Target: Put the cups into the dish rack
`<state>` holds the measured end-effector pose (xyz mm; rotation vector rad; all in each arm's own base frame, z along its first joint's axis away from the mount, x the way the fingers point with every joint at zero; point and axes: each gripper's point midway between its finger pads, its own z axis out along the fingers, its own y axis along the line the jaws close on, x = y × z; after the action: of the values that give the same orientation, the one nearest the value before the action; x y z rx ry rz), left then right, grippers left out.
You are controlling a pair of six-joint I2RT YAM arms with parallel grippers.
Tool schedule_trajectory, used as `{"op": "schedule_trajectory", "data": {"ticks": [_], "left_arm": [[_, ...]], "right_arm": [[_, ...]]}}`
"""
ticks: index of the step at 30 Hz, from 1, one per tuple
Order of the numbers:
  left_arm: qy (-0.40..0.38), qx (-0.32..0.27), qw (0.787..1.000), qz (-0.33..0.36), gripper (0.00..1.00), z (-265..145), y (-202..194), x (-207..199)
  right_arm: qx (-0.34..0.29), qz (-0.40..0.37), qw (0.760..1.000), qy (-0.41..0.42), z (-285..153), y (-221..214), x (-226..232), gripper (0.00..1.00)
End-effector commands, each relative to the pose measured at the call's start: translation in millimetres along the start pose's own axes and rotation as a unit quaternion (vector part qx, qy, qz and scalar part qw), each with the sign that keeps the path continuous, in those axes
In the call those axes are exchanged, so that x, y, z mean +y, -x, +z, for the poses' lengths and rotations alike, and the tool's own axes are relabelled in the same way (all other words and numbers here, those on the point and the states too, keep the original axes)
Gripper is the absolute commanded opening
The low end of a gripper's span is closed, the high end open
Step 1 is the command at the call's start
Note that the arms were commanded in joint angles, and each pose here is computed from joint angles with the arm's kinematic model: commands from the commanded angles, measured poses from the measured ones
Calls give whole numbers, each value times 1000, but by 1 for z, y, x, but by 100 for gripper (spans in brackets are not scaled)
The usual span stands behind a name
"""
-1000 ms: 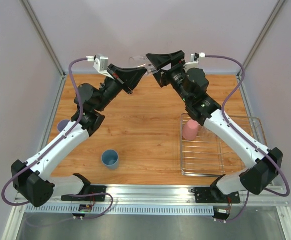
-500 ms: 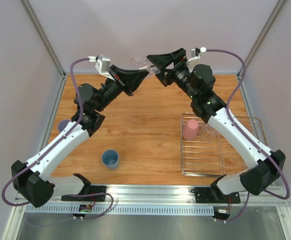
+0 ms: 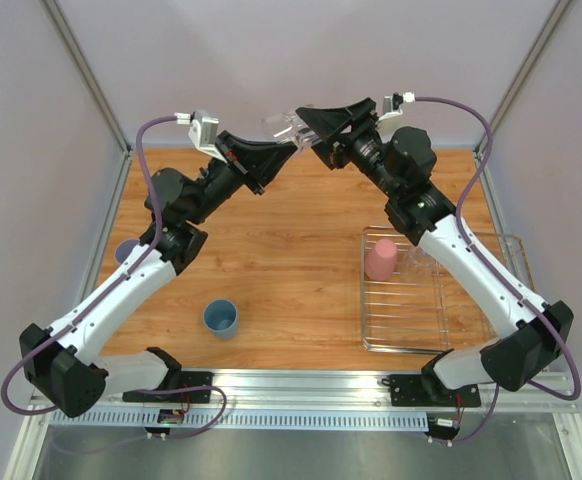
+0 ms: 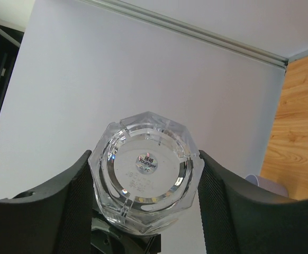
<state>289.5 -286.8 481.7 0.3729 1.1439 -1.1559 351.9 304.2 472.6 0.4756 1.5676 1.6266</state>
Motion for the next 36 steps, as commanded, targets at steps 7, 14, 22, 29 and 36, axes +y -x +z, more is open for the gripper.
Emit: {"op": "schedule_trajectory", "data": {"ticks": [7, 14, 22, 29, 36], "left_arm": [[-25, -9, 999, 19, 3, -4, 9, -15], [0, 0, 1000, 15, 87, -8, 12, -11], [114, 28, 992, 44, 100, -35, 35, 7], [194, 65, 976, 77, 100, -77, 27, 26], [214, 94, 970, 72, 100, -94, 6, 34]], "right_arm": [[32, -33, 999, 17, -19, -14, 24, 21], [-8, -95, 994, -57, -31, 5, -2, 2], [-82, -310, 918, -234, -104, 63, -70, 0], [-111, -348, 832, -416, -237, 74, -148, 1], [-131, -309, 817, -469, -313, 58, -190, 0]]}}
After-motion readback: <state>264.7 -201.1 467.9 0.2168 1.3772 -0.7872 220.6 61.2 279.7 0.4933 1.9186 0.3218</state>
